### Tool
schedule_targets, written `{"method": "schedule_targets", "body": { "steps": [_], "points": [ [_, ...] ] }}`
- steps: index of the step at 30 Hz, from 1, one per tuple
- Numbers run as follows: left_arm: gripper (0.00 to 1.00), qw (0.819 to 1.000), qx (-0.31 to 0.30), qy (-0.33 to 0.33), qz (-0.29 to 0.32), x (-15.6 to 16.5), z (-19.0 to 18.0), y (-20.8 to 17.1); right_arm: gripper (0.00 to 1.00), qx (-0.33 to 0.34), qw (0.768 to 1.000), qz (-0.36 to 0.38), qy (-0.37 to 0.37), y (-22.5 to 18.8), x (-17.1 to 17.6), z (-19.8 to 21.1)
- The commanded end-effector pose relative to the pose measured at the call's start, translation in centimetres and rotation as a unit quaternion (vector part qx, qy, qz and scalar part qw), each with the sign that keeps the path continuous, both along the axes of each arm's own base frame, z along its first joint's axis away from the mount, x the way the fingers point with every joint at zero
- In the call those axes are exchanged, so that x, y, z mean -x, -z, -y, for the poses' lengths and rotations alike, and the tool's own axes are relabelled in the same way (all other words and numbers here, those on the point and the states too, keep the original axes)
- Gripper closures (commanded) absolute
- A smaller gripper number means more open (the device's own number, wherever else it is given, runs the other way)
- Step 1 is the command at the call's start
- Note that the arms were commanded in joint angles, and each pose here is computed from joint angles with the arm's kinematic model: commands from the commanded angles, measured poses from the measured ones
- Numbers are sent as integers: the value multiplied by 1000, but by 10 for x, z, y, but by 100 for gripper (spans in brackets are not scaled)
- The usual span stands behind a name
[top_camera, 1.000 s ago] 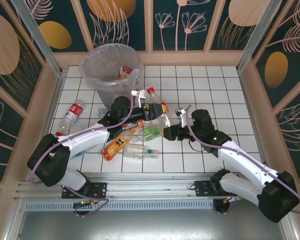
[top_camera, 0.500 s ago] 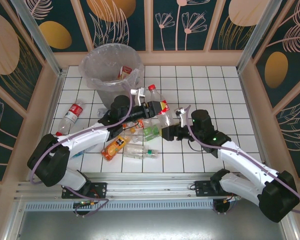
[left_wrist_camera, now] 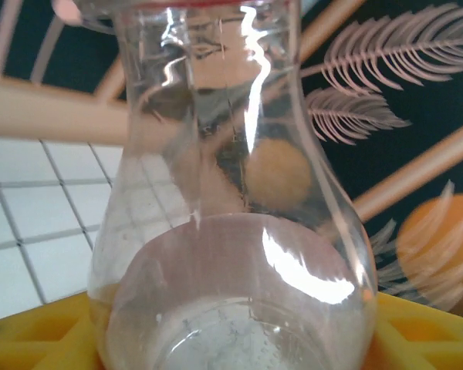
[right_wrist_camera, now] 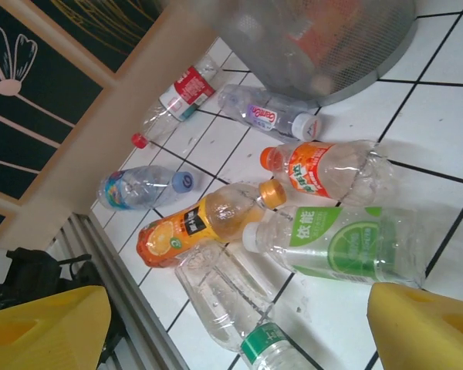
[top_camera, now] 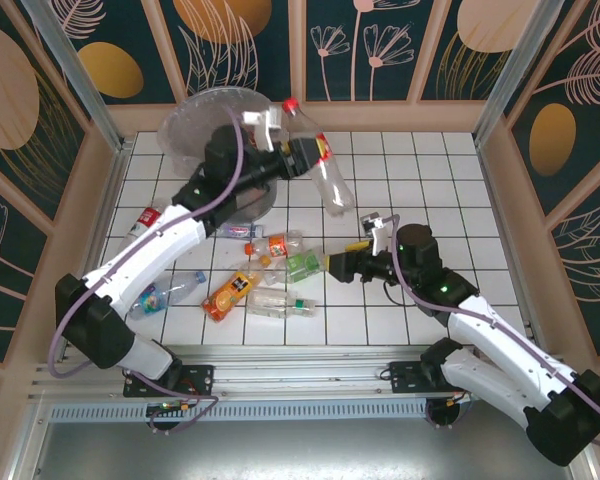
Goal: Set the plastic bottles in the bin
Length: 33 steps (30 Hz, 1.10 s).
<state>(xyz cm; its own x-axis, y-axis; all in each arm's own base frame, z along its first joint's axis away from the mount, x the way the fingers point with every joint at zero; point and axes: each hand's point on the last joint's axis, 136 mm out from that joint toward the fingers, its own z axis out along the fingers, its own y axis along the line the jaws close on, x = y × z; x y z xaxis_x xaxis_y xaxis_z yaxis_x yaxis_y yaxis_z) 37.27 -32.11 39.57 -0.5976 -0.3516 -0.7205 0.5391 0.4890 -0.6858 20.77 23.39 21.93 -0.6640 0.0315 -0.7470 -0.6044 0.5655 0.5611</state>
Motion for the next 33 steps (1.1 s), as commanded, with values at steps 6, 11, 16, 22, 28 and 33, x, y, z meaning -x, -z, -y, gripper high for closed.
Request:
{"method": "schedule_targets", "body": {
  "steps": [6, 11, 16, 22, 28, 33],
  "points": [
    [36, 985, -111, -129, 6, -67, -86, -10, 12, 7, 999, 15, 31, -11, -6, 6],
    [36, 973, -134, -188, 18, -96, -130, -32, 12, 3, 999, 22, 29, -16, -7, 2],
    [36, 954, -180, -238, 32, -119, -167, -47, 12, 2, 1000, 20, 24, -15, -5, -1],
    [36, 921, -255, -290, 51, -131, -198, -48, 12, 6, 999, 20, 26, -13, -5, -1],
    [36, 893, -339, -295, 30, -145, -211, -7, 12, 7, 999, 22, 26, -15, -6, -3],
    [36, 872, -393, -293, 10, -159, -217, 32, 12, 10, 999, 16, 26, -12, -5, -5]
  ]
}}
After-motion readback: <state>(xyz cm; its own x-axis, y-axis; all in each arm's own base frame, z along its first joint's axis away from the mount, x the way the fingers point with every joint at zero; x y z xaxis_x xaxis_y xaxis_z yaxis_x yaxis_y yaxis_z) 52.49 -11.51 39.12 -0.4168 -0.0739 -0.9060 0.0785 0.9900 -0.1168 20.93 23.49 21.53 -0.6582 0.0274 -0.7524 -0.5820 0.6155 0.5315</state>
